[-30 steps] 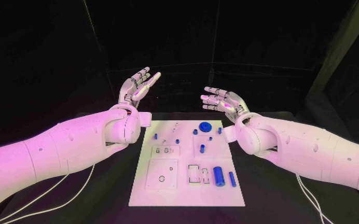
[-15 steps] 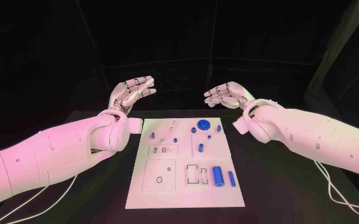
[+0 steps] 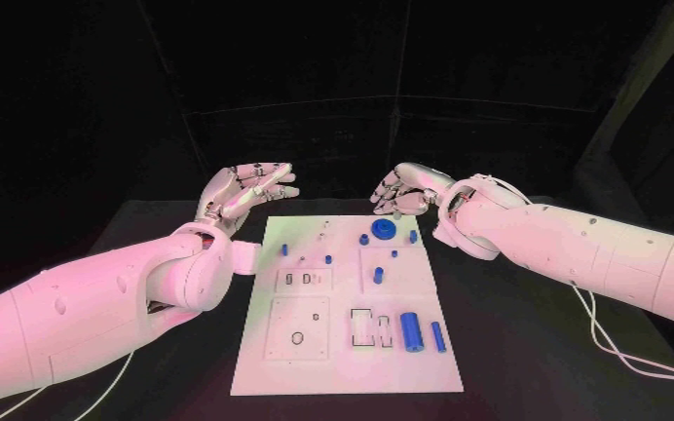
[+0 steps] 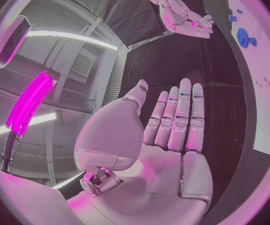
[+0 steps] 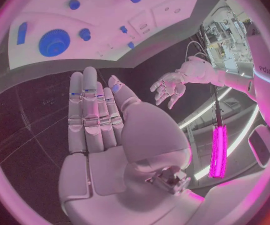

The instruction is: Assemble the parts on the task board

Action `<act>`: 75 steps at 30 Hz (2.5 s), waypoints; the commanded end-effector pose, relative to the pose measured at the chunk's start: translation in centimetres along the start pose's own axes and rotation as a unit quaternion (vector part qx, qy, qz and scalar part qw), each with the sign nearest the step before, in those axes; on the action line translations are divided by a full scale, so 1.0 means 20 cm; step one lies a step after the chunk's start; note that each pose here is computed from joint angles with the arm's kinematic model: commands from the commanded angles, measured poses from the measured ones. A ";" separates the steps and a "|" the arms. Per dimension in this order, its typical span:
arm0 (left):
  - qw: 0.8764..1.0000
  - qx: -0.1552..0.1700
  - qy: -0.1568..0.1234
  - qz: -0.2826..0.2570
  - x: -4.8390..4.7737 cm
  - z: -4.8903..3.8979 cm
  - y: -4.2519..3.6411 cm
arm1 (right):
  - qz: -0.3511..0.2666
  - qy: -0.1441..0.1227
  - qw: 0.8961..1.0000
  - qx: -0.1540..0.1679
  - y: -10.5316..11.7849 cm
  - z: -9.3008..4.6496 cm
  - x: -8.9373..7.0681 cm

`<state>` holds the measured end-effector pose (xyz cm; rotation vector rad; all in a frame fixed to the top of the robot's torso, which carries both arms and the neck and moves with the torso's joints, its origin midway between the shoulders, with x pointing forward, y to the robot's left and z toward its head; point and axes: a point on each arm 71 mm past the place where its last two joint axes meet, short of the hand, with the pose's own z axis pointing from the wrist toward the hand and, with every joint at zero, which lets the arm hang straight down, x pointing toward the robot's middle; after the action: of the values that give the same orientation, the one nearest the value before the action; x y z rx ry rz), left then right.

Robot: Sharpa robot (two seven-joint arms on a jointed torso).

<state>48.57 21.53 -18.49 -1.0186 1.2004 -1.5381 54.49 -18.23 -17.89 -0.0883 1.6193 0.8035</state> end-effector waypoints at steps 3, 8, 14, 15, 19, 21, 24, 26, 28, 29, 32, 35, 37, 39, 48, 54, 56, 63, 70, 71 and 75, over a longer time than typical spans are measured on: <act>0.999 0.014 0.038 -0.020 0.055 -0.025 -0.031 | -0.118 0.046 0.992 0.015 0.02 0.04 0.03; 0.998 0.016 0.053 -0.032 0.094 -0.045 -0.045 | -0.149 0.061 0.987 0.018 0.05 0.07 0.05; 0.997 0.016 0.061 -0.038 0.115 -0.058 -0.054 | -0.162 0.073 0.984 0.017 0.07 0.10 0.07; 0.997 0.016 0.061 -0.038 0.114 -0.059 -0.055 | -0.163 0.075 0.984 0.016 0.07 0.10 0.08; 0.997 0.015 0.060 -0.039 0.107 -0.061 -0.056 | -0.165 0.084 0.983 0.015 0.08 0.11 0.09; 0.997 0.015 0.059 -0.039 0.103 -0.061 -0.055 | -0.166 0.088 0.982 0.015 0.09 0.11 0.09; 0.998 0.014 0.056 -0.039 0.095 -0.061 -0.055 | -0.168 0.096 0.981 0.016 0.09 0.12 0.10; 0.998 0.013 0.056 -0.039 0.093 -0.062 -0.055 | -0.169 0.100 0.980 0.018 0.09 0.12 0.11; 0.998 0.013 0.056 -0.040 0.092 -0.062 -0.056 | -0.170 0.104 0.980 0.019 0.09 0.13 0.11; 0.998 0.013 0.056 -0.040 0.092 -0.062 -0.056 | -0.171 0.106 0.979 0.019 0.09 0.13 0.11; 0.998 0.012 0.056 -0.041 0.092 -0.064 -0.056 | -0.172 0.111 0.979 0.020 0.09 0.13 0.12; 0.998 0.011 0.055 -0.041 0.088 -0.064 -0.056 | -0.172 0.114 0.978 0.020 0.09 0.14 0.12; 0.998 0.011 0.054 -0.040 0.086 -0.064 -0.056 | -0.173 0.116 0.978 0.020 0.09 0.14 0.12; 0.998 0.010 0.054 -0.040 0.083 -0.065 -0.057 | -0.173 0.117 0.978 0.021 0.09 0.14 0.12; 0.998 0.008 0.054 -0.040 0.078 -0.068 -0.058 | -0.173 0.116 0.978 0.018 0.10 0.15 0.13; 0.998 0.007 0.053 -0.040 0.073 -0.068 -0.057 | -0.173 0.115 0.978 0.017 0.10 0.15 0.13; 0.998 0.006 0.054 -0.040 0.072 -0.067 -0.056 | -0.173 0.115 0.978 0.017 0.10 0.15 0.13; 0.998 0.005 0.053 -0.040 0.069 -0.066 -0.056 | -0.172 0.097 0.980 0.015 0.11 0.15 0.12; 0.998 0.004 0.052 -0.040 0.060 -0.069 -0.057 | -0.163 0.024 0.986 -0.002 0.14 0.13 0.07; 0.998 0.003 0.051 -0.040 0.058 -0.069 -0.058 | -0.161 0.015 0.987 -0.004 0.15 0.13 0.06; 0.998 0.003 0.051 -0.040 0.055 -0.070 -0.059 | -0.153 -0.015 0.988 -0.012 0.18 0.12 0.04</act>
<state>46.79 21.02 -17.69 -1.0073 1.2389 -1.6544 54.66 -14.04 -18.12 -0.3848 1.6273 0.5615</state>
